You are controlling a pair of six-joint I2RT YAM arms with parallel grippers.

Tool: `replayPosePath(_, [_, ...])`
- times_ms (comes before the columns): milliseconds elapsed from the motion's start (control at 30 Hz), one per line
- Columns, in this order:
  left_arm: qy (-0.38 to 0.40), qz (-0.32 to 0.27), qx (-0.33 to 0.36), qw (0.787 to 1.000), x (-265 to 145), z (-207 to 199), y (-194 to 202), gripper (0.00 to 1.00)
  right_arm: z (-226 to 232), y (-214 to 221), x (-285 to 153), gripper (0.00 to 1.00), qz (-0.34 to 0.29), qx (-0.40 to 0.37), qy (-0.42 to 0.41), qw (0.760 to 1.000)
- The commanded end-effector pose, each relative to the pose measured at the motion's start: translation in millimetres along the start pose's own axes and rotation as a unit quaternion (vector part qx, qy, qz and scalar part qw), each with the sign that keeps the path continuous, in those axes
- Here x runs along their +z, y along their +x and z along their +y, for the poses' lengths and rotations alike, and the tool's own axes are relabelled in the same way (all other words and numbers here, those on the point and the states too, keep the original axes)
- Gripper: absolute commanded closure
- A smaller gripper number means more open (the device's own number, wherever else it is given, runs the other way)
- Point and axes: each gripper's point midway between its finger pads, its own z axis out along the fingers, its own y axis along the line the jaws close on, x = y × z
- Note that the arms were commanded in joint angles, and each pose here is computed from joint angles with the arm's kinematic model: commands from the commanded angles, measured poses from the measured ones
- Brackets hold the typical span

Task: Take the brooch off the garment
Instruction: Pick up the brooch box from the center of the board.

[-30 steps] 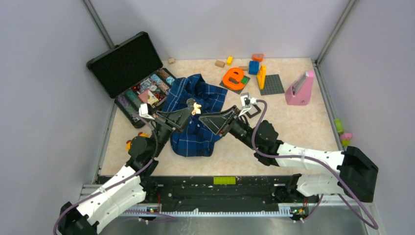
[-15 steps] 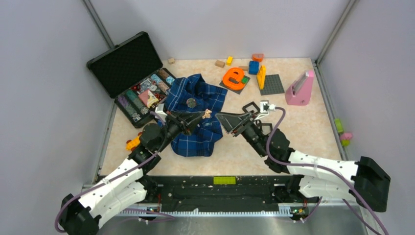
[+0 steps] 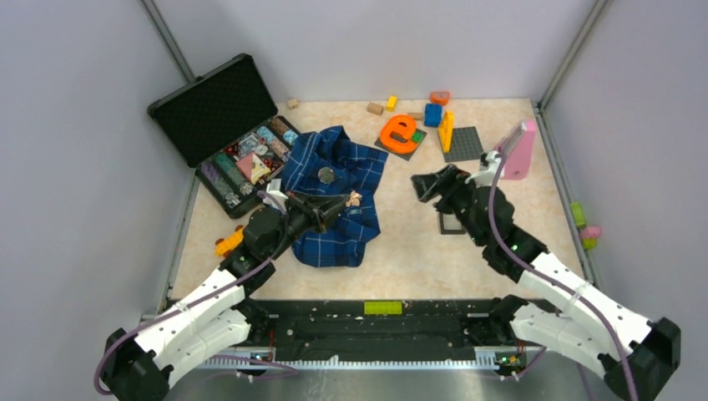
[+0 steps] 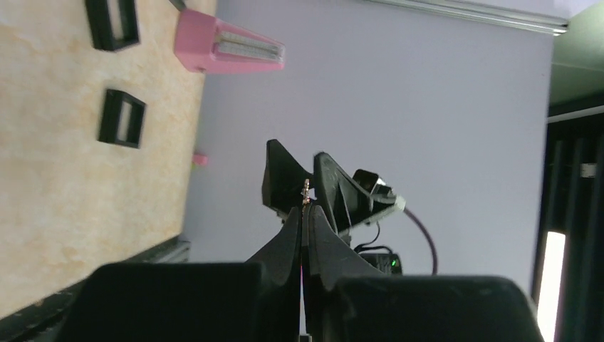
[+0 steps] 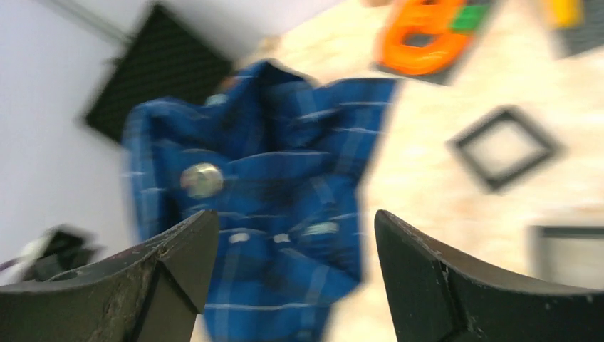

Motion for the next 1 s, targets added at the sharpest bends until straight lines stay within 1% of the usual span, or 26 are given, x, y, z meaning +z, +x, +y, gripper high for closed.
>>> replayPosePath(0, [-0.007, -0.062, 0.127, 0.990, -6, -8, -21, 1.00, -98, 20, -31, 0.15, 0.150, -0.108, 0.131, 0.974])
replayPosePath(67, [-0.015, -0.072, 0.203, 0.977, -9, -8, -25, 1.00, -128, 18, -39, 0.11, 0.189, -0.157, 0.182, 0.952])
replayPosePath(100, [-0.023, -0.075, 0.229, 0.970, -10, -7, -27, 1.00, -143, 22, -41, 0.10, 0.216, -0.178, 0.209, 0.937])
replayPosePath(167, [-0.020, -0.071, 0.271, 0.960, -11, -7, -27, 1.00, -169, 29, -39, 0.08, 0.252, -0.207, 0.259, 0.909])
replayPosePath(200, [-0.016, -0.066, 0.284, 0.956, -12, -7, -26, 1.00, -176, 35, -35, 0.07, 0.265, -0.214, 0.265, 0.902])
replayPosePath(267, [-0.010, -0.054, 0.296, 0.954, -13, -5, -22, 1.00, -185, 45, -24, 0.06, 0.286, -0.204, 0.263, 0.899])
replayPosePath(400, [0.005, -0.044, 0.303, 0.952, -18, -4, -18, 1.00, -206, 45, -10, 0.03, 0.299, -0.181, 0.274, 0.896])
replayPosePath(467, [0.015, -0.045, 0.306, 0.951, -20, -4, -17, 1.00, -208, 47, -3, 0.01, 0.312, -0.185, 0.271, 0.892])
replayPosePath(633, [0.016, -0.043, 0.322, 0.946, -22, 0, -18, 1.00, -219, 53, 5, 0.01, 0.334, -0.192, 0.279, 0.880])
replayPosePath(767, [0.013, -0.039, 0.329, 0.943, -21, 0, -17, 1.00, -223, 56, 9, 0.01, 0.338, -0.165, 0.258, 0.890])
replayPosePath(800, [0.014, -0.039, 0.330, 0.943, -21, 0, -17, 1.00, -226, 54, 9, 0.01, 0.336, -0.164, 0.260, 0.890])
replayPosePath(833, [0.016, -0.025, 0.329, 0.944, -21, 1, -12, 1.00, -228, 54, 9, 0.01, 0.336, -0.164, 0.263, 0.889])
replayPosePath(967, [0.022, -0.020, 0.328, 0.944, -21, -1, -9, 1.00, -232, 57, 8, 0.01, 0.343, -0.157, 0.260, 0.889])
